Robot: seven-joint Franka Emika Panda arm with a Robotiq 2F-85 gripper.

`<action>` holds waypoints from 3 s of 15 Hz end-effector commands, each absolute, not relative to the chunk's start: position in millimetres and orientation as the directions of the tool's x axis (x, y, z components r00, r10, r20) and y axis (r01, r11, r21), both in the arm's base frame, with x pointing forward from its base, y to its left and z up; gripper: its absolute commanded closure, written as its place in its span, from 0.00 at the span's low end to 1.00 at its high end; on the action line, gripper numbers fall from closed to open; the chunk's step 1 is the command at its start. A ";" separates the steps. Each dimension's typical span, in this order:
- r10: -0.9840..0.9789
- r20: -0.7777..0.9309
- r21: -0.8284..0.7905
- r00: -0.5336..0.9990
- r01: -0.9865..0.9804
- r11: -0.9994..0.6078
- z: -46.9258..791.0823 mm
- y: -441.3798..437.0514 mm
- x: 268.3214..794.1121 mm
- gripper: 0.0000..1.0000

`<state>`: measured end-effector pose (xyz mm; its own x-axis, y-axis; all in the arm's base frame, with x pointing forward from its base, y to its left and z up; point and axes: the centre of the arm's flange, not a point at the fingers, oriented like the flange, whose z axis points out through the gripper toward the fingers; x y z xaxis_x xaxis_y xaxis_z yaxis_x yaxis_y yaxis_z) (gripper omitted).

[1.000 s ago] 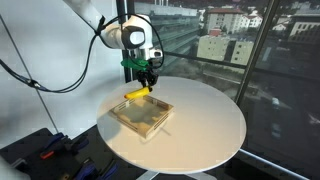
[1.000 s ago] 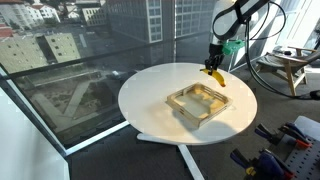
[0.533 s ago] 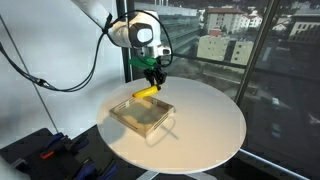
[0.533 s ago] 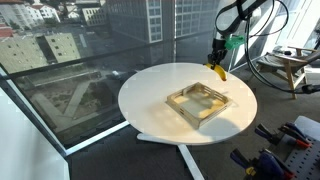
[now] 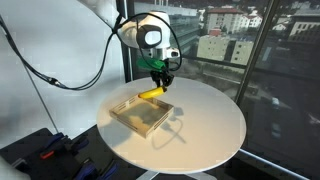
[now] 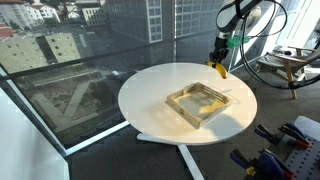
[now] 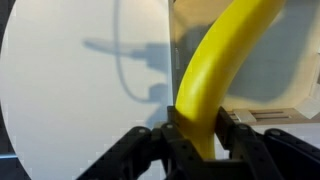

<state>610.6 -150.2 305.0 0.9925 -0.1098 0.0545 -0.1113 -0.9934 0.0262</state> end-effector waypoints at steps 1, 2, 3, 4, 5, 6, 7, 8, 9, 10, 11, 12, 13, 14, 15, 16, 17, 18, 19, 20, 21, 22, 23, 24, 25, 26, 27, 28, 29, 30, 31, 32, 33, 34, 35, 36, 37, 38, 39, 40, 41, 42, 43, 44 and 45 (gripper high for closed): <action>-0.111 0.047 -0.001 0.993 -0.111 -0.994 308.1 -167.9 622.9 0.84; -0.117 0.048 -0.002 0.992 -0.117 -0.993 307.6 -172.7 623.8 0.84; -0.122 0.049 -0.002 0.991 -0.122 -0.992 307.1 -177.9 625.0 0.84; -0.128 0.050 -0.001 0.991 -0.128 -0.992 306.7 -183.1 626.0 0.84; -0.135 0.052 0.002 0.990 -0.135 -0.991 307.0 -189.5 627.3 0.84; -0.140 0.053 0.004 0.989 -0.141 -0.990 307.0 -195.3 628.1 0.84; -0.142 0.058 0.010 0.988 -0.143 -0.990 307.3 -201.8 629.6 0.84; -0.144 0.059 0.013 0.988 -0.145 -0.989 306.8 -207.8 630.6 0.84; -0.141 0.060 0.015 0.988 -0.142 -0.990 306.5 -214.5 632.0 0.84; -0.137 0.062 0.017 0.989 -0.139 -0.990 306.2 -220.7 633.4 0.84; -0.130 0.061 0.020 0.990 -0.131 -0.991 305.1 -226.3 634.3 0.84; -0.116 0.061 0.024 0.991 -0.118 -0.993 304.0 -231.0 635.1 0.84; -0.108 0.060 0.027 0.992 -0.109 -0.994 302.2 -235.1 635.3 0.84; -0.091 0.059 0.031 0.994 -0.093 -0.995 300.7 -239.2 635.8 0.84; -0.076 0.056 0.033 0.996 -0.078 -0.996 298.9 -242.6 636.2 0.84; -0.062 0.056 0.035 0.996 -0.064 -0.997 297.7 -245.9 636.7 0.84; -0.045 0.057 0.035 0.997 -0.047 -0.998 296.5 -249.1 637.5 0.84; -0.031 0.057 0.036 0.998 -0.033 -0.999 295.1 -251.8 638.1 0.84; -0.015 0.057 0.039 0.998 -0.017 -0.999 294.0 -253.8 638.5 0.84; 0.002 0.057 0.043 0.998 -0.001 -0.999 293.0 -256.4 639.3 0.84; 0.015 0.057 0.048 0.998 0.012 -0.999 290.9 -259.2 640.0 0.84; 0.025 0.056 0.052 0.998 0.022 -0.998 288.5 -261.9 640.3 0.84; 0.034 0.054 0.054 0.998 0.031 -0.998 285.5 -265.2 640.8 0.84; 0.043 0.052 0.054 0.998 0.040 -0.998 282.8 -269.0 641.0 0.84; 0.051 0.049 0.053 0.998 0.048 -0.997 280.0 -271.9 641.1 0.84; 0.059 0.046 0.053 0.997 0.057 -0.997 276.4 -275.1 640.8 0.84; 0.068 0.041 0.053 0.997 0.065 -0.996 272.7 -278.9 640.1 0.84; 0.073 0.038 0.053 0.997 0.071 -0.996 269.2 -282.1 639.4 0.84; 0.080 0.035 0.052 0.996 0.078 -0.996 265.7 -284.9 638.6 0.84; 0.087 0.031 0.052 0.996 0.086 -0.995 262.4 -287.5 637.8 0.84; 0.091 0.027 0.052 0.995 0.090 -0.995 258.9 -289.7 636.8 0.84; 0.097 0.022 0.052 0.995 0.095 -0.994 255.1 -290.9 635.3 0.84; 0.100 0.019 0.052 0.995 0.099 -0.994 251.9 -291.5 633.7 0.84; 0.106 0.014 0.051 0.994 0.105 -0.993 248.5 -292.1 632.0 0.84; 0.110 0.008 0.052 0.994 0.110 -0.993 244.9 -292.3 630.2 0.84; 0.113 0.002 0.053 0.994 0.113 -0.992 241.4 -292.3 628.6 0.84; 0.114 -0.002 0.052 0.993 0.114 -0.992 238.5 -292.4 627.6 0.84; 0.117 -0.007 0.051 0.993 0.117 -0.992 235.0 -292.5 626.2 0.84; 0.119 -0.011 0.052 0.993 0.119 -0.992 231.9 -292.4 625.6 0.84; 0.121 -0.015 0.051 0.993 0.121 -0.991 227.8 -292.0 624.8 0.84; 0.124 -0.017 0.051 0.992 0.124 -0.991 223.9 -291.4 624.2 0.84; 0.127 -0.018 0.051 0.992 0.128 -0.990 219.1 -290.3 624.1 0.84; 0.128 -0.019 0.055 0.992 0.129 -0.990 214.5 -289.4 624.7 0.84; 0.129 -0.022 0.057 0.991 0.130 -0.990 209.7 -289.0 625.7 0.84; 0.130 -0.024 0.056 0.991 0.131 -0.990 205.1 -288.9 626.5 0.84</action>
<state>621.2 -284.5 213.4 0.9943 0.1024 -0.0289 0.1037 -0.9936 0.0456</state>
